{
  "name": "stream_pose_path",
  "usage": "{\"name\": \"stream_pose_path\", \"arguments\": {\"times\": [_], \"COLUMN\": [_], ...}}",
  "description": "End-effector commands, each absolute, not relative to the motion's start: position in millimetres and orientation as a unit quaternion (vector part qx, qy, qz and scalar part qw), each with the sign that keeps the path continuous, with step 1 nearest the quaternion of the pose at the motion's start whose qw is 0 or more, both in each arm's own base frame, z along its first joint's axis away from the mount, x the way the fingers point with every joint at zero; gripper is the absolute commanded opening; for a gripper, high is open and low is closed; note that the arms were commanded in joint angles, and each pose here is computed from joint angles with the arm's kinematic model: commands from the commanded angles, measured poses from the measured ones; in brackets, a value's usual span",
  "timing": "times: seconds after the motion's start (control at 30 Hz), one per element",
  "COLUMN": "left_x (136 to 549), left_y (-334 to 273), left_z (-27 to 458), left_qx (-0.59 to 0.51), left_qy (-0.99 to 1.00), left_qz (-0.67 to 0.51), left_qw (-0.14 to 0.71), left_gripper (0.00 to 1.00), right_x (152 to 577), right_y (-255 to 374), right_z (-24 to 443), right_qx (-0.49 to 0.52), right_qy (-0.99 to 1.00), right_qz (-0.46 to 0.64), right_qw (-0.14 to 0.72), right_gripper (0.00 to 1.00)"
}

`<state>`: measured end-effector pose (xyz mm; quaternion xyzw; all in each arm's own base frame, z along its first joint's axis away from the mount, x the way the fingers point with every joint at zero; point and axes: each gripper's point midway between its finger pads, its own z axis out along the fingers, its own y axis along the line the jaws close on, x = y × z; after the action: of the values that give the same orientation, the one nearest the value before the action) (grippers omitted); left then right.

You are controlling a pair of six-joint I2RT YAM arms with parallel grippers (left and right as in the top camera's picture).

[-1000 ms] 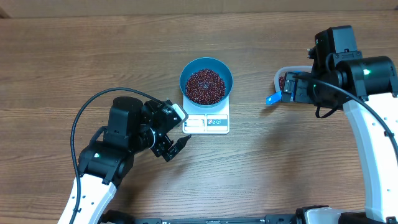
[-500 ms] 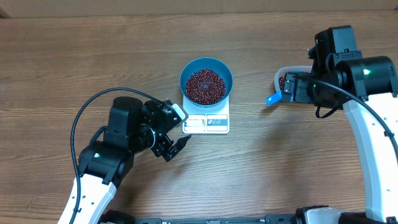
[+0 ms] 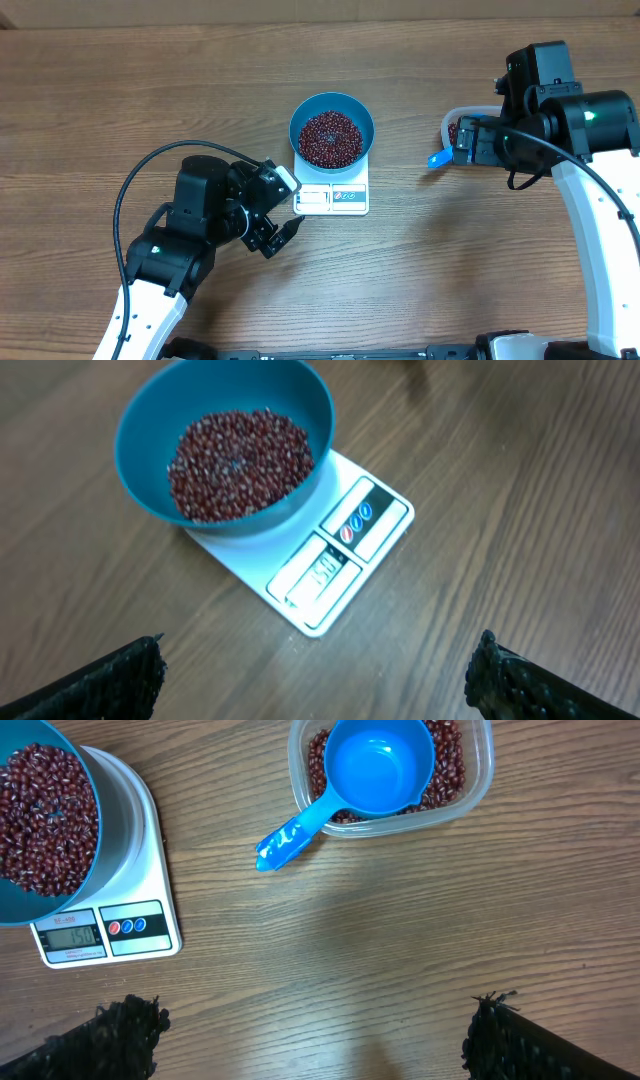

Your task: Scoop item into bowl and weigh 150g on scale

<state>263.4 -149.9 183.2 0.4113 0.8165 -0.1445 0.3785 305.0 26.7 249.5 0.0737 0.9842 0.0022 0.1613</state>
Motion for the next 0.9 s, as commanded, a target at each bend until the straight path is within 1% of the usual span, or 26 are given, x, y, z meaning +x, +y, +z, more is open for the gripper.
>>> {"name": "stream_pose_path", "arguments": {"times": [0.0, 0.27, 0.47, 0.63, 0.87], "left_x": [258, 245, 238, 236, 237], "left_y": [-142, -133, -133, -135, -134], "left_z": [179, 163, 147, 153, 188], "left_qx": [0.403, 0.399, 0.400, 0.403, 0.395], "left_qy": [0.827, 0.839, 0.826, 0.792, 0.717], "left_qz": [-0.136, -0.124, -0.126, -0.122, -0.094], "left_qw": [0.367, 0.350, 0.377, 0.441, 0.567], "left_gripper": [1.00, 1.00, 1.00, 1.00, 0.99], "right_x": [308, 308, 308, 308, 308], "right_y": [29, 29, 29, 29, 29], "right_z": [262, 262, 262, 262, 262], "right_qx": [0.064, 0.064, 0.064, 0.064, 0.064], "right_qy": [0.981, 0.981, 0.981, 0.981, 0.981], "right_qz": [0.010, 0.010, 0.010, 0.010, 0.010], "right_qw": [0.183, 0.183, 0.183, 0.183, 0.183], "right_gripper": [1.00, 1.00, 1.00, 1.00, 1.00]}}
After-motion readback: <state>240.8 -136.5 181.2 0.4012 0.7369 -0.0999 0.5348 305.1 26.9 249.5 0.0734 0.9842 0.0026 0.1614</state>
